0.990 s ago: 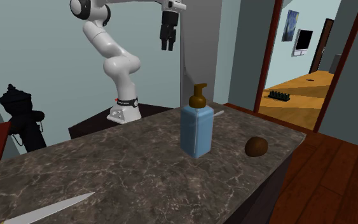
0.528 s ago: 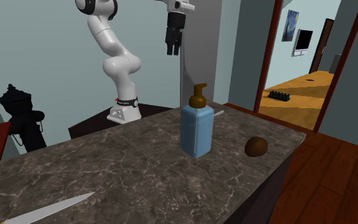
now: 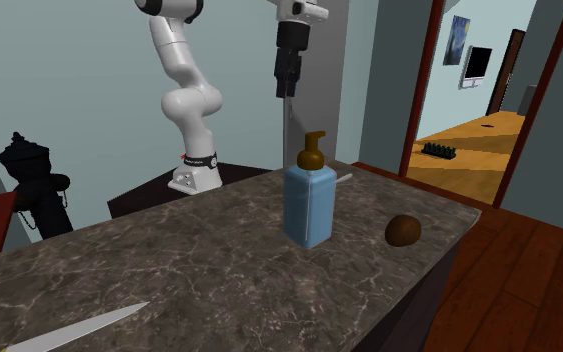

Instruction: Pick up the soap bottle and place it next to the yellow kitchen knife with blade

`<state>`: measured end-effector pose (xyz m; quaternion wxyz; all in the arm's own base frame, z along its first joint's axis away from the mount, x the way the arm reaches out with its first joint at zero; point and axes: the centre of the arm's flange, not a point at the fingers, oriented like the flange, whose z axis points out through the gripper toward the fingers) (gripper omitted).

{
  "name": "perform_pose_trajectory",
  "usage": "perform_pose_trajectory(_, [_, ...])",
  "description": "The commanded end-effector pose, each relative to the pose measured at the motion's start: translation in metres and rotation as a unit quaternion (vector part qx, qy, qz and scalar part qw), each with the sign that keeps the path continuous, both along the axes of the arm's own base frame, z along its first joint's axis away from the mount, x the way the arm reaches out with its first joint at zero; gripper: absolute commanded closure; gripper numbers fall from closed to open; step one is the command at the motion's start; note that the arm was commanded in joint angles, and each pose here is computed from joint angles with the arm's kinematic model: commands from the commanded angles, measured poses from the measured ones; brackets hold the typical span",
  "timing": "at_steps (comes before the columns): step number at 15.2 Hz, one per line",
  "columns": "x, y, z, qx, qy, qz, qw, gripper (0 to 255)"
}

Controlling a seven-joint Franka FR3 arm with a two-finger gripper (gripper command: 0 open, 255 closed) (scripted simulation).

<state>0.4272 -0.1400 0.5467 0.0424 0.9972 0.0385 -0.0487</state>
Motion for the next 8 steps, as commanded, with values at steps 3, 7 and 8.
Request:
perform_pose_trajectory(3, [0.034, -0.039, -0.009, 0.0, 0.0, 0.0, 1.0, 0])
perform_pose_trajectory(7, [0.068, -0.078, -0.018, 0.001, 0.0, 0.0, 1.0, 0])
perform_pose_trajectory(8, [0.077, -0.088, -0.02, 0.001, 0.0, 0.001, 1.0, 0])
